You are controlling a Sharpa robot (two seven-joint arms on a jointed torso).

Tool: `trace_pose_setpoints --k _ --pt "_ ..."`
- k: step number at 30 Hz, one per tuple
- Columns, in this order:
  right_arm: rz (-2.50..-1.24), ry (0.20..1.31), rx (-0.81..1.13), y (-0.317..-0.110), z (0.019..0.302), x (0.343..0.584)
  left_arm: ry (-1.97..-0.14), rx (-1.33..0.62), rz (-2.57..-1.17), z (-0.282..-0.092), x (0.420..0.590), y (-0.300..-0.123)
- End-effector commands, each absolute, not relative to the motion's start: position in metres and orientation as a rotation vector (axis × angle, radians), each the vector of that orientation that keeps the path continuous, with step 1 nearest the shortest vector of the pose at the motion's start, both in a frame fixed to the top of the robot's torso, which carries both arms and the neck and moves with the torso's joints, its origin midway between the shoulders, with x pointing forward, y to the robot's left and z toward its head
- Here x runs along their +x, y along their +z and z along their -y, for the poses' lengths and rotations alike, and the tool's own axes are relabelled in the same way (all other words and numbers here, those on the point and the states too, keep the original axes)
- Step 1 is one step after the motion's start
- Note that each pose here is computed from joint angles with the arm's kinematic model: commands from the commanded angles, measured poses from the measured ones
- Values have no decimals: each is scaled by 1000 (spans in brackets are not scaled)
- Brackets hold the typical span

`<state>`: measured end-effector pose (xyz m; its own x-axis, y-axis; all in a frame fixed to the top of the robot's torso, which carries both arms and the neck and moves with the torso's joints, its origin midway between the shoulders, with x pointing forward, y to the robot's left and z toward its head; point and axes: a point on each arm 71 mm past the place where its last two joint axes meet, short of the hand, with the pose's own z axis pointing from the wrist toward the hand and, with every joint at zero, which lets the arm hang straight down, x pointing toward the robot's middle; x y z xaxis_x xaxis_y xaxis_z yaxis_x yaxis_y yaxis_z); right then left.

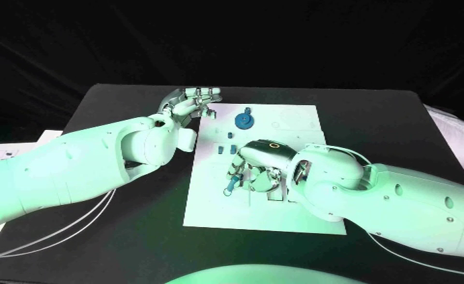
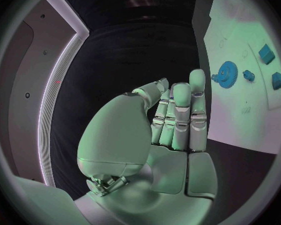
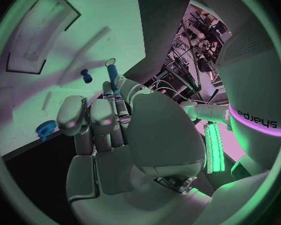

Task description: Assemble the parts on the task board

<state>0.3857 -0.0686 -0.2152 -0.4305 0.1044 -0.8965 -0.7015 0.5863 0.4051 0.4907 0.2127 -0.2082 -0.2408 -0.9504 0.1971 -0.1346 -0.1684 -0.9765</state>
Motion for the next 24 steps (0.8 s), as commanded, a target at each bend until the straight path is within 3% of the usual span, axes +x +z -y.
trace_pose_setpoints --k 1,24 --pt "-1804 983 -564 -220 66 384 -1513 -1292 -1400 -209 490 -207" --pt "-1828 972 -575 -229 60 384 -1519 -1292 -1404 -208 491 -208"
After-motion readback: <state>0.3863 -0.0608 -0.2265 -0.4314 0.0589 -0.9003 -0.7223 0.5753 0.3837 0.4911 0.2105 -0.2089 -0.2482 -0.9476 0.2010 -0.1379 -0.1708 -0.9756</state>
